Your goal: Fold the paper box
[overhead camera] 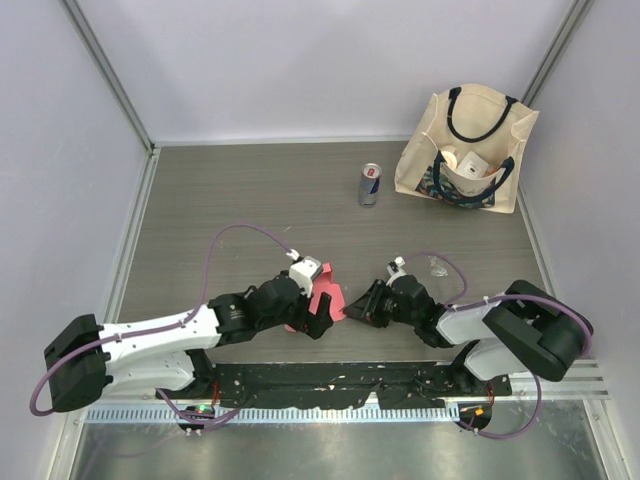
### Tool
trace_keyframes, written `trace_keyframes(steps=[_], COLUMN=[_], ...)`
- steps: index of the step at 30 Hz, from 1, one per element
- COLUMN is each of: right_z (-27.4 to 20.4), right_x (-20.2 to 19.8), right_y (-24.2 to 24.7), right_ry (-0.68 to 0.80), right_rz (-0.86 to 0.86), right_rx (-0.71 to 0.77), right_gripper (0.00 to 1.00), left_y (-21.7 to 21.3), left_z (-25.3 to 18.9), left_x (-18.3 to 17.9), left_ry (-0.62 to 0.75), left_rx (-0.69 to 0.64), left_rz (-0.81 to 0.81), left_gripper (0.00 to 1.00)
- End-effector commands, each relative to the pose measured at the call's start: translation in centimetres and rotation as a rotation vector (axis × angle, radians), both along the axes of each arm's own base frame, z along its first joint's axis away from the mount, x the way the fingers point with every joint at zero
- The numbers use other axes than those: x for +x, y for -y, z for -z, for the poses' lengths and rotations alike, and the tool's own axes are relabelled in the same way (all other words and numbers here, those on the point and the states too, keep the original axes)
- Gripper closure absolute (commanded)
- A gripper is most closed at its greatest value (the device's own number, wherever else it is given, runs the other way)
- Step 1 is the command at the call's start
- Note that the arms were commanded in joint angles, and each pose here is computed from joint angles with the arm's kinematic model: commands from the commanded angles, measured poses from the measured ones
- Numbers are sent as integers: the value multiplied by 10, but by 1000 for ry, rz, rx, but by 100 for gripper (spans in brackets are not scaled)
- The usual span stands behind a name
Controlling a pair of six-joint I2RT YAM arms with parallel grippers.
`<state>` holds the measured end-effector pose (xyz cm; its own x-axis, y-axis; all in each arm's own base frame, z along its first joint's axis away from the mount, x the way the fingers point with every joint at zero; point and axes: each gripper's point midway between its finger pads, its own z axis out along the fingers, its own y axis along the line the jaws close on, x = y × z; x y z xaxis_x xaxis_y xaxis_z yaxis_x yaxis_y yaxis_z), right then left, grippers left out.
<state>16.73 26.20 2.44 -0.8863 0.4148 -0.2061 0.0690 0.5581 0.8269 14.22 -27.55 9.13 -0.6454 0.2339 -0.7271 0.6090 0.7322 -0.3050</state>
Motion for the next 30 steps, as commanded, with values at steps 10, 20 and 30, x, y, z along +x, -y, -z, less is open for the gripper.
trace_keyframes(steps=[10, 20, 30], right_z=[-32, -41, -57], right_x=[15, 12, 10], right_y=[-27, -15, -7], right_ry=[-13, -142, -139], right_rz=[19, 21, 38], right_rx=[232, 254, 241], right_gripper=[99, 99, 99], left_y=[17, 18, 19], left_z=[2, 11, 4], left_x=[18, 34, 41], left_ry=[121, 352, 536], left_rx=[167, 544, 768], left_rz=[76, 84, 2], left_gripper=[11, 18, 47])
